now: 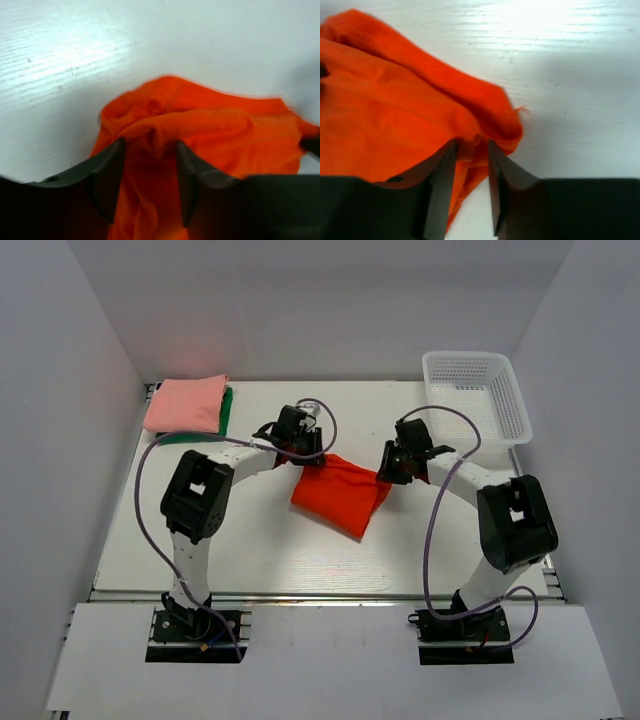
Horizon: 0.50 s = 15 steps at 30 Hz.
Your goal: Fold and stack the t-shirts
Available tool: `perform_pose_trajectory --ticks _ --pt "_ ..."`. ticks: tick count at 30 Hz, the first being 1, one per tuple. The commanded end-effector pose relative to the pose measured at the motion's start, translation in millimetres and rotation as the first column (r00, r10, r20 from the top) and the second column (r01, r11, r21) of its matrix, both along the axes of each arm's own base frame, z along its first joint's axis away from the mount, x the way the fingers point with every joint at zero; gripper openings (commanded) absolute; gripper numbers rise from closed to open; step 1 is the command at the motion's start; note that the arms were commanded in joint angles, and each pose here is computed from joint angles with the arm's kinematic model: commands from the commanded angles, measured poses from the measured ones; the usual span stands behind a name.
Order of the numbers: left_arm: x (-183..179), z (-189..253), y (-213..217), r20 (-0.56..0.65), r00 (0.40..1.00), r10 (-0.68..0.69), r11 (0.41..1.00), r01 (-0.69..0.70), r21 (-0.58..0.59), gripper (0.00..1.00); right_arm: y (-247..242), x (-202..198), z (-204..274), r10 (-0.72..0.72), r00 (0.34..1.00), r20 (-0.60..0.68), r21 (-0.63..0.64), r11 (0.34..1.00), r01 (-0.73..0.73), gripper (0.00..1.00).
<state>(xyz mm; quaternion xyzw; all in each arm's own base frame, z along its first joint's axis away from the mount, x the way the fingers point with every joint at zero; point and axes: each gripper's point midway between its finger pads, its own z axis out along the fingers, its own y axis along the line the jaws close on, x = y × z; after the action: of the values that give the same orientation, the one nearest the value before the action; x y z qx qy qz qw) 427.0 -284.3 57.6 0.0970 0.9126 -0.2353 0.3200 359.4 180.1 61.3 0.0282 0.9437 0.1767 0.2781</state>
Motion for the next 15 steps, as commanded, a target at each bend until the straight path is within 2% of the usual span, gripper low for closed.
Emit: perform_pose_trajectory --ticks 1,2,3,4,6,8,11,12,13,14,15 --pt "29.0 31.6 0.2 0.065 0.997 0.038 0.999 -0.038 -0.001 0.61 -14.3 20.1 7.2 -0.087 0.996 0.013 -0.068 0.994 0.088 0.41" --pt "33.1 36.2 0.5 0.079 0.996 0.048 0.999 -0.048 0.000 0.70 -13.0 21.1 11.8 -0.072 0.997 0.025 -0.065 0.995 0.073 0.73" --pt "35.5 42.8 3.5 0.102 0.993 0.056 0.998 -0.057 0.009 0.80 -10.5 23.4 15.9 -0.068 0.997 0.040 -0.057 0.996 0.070 0.85" --pt "37.2 50.5 5.6 0.120 0.991 0.068 0.998 -0.069 0.010 1.00 -9.4 25.2 32.6 -0.061 0.995 0.082 -0.043 0.997 0.065 0.85" --pt "43.0 69.6 14.7 0.170 0.980 0.105 0.993 -0.112 0.028 1.00 -13.4 27.7 50.6 -0.067 0.989 0.133 -0.040 0.996 0.073 0.90" --pt "42.5 101.2 23.2 0.224 0.965 0.139 0.989 -0.147 0.019 1.00 -9.0 23.6 67.8 -0.031 0.985 0.173 -0.024 0.999 0.035 0.90" --pt "25.3 124.2 31.5 0.254 0.955 0.149 0.987 -0.157 0.011 1.00 16.5 8.3 96.5 0.102 0.967 0.232 0.077 0.989 -0.123 0.90" --pt "14.6 127.7 27.7 0.252 0.960 0.118 0.992 -0.125 0.011 1.00 23.6 4.0 98.6 0.136 0.961 0.239 0.094 0.982 -0.162 0.90" --pt "6.2 131.2 27.0 0.248 0.964 0.100 0.995 -0.103 -0.003 1.00 42.7 -7.6 104.1 0.220 0.940 0.261 0.155 0.951 -0.266 0.90" --pt "-4.4 124.4 24.4 0.240 0.968 0.070 0.997 -0.066 -0.024 1.00 48.3 -9.5 106.3 0.238 0.933 0.270 0.174 0.941 -0.291 0.90" --pt "-21.7 140.9 14.6 0.251 0.968 0.005 0.996 0.018 -0.089 1.00 56.0 -11.0 109.8 0.257 0.923 0.286 0.194 0.928 -0.319 0.90"
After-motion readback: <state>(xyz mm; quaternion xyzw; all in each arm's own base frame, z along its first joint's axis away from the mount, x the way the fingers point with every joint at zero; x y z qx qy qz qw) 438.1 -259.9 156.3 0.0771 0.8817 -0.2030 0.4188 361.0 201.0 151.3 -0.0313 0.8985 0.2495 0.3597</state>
